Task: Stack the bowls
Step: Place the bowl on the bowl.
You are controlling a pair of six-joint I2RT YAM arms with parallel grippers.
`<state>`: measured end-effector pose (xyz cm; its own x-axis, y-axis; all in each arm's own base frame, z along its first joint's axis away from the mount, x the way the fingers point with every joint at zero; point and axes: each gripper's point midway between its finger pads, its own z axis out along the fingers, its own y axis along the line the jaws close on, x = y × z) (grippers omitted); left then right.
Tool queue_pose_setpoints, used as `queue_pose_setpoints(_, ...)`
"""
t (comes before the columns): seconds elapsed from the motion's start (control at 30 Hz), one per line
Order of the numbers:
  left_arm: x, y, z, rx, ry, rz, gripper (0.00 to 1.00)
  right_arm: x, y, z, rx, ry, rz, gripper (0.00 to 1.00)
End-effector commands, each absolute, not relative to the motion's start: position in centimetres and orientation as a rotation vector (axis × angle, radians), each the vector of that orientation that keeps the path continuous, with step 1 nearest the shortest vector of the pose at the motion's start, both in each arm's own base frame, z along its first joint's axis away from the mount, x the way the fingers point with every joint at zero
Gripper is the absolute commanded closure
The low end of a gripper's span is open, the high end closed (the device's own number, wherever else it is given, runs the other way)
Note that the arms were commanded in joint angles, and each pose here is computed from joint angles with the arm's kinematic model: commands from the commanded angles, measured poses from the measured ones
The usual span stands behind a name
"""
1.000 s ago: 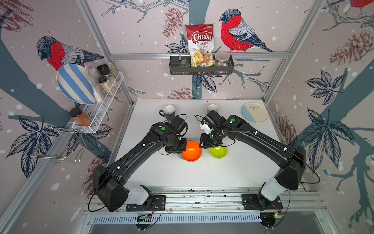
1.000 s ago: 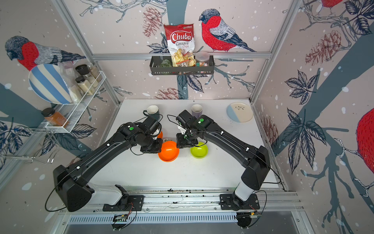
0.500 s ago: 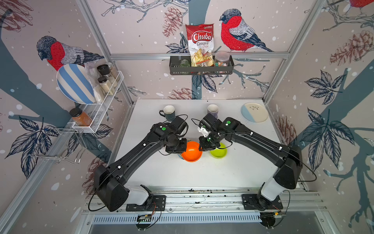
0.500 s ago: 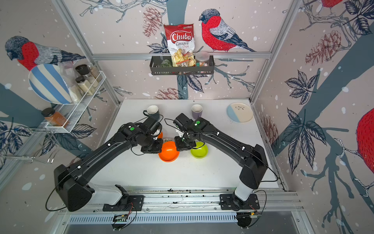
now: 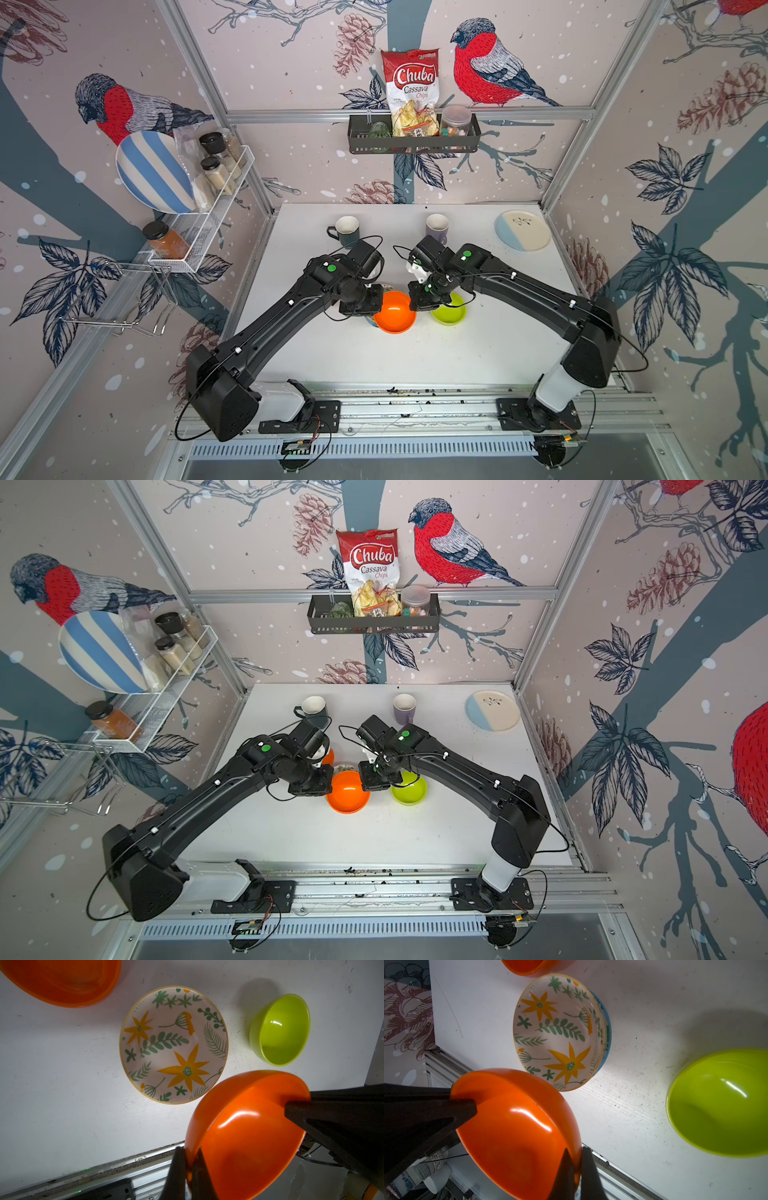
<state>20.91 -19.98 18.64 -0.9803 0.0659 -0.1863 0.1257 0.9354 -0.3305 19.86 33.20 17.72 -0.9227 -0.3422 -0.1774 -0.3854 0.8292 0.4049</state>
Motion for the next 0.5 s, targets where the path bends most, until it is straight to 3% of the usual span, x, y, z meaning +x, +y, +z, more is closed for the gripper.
queue_pose_setpoints(0.0, 21.3, -20.3, 19.8, 0.153, 2.862, -0.561, 0.62, 20.3, 33.8, 18.9, -0.555, 2.874, 0.781, 1.0)
queue_pose_setpoints(0.1, 21.7, -19.3, 20.6, 0.102, 2.821, -0.527, 0.31, 20.9, 33.2, 19.2, -0.521, 2.871, 0.788, 1.0)
queue_pose_setpoints(0.17, 22.1, -18.2, 21.0, 0.044, 2.795, -0.502, 0.21, 21.3, 32.5, 19.4, -0.497, 2.872, 0.793, 1.0)
queue_pose_setpoints(0.47, 21.7, -12.7, 20.5, -0.194, 2.702, -0.522, 0.2, 24.3, 25.6, 19.5, -0.283, 2.899, 0.681, 1.0)
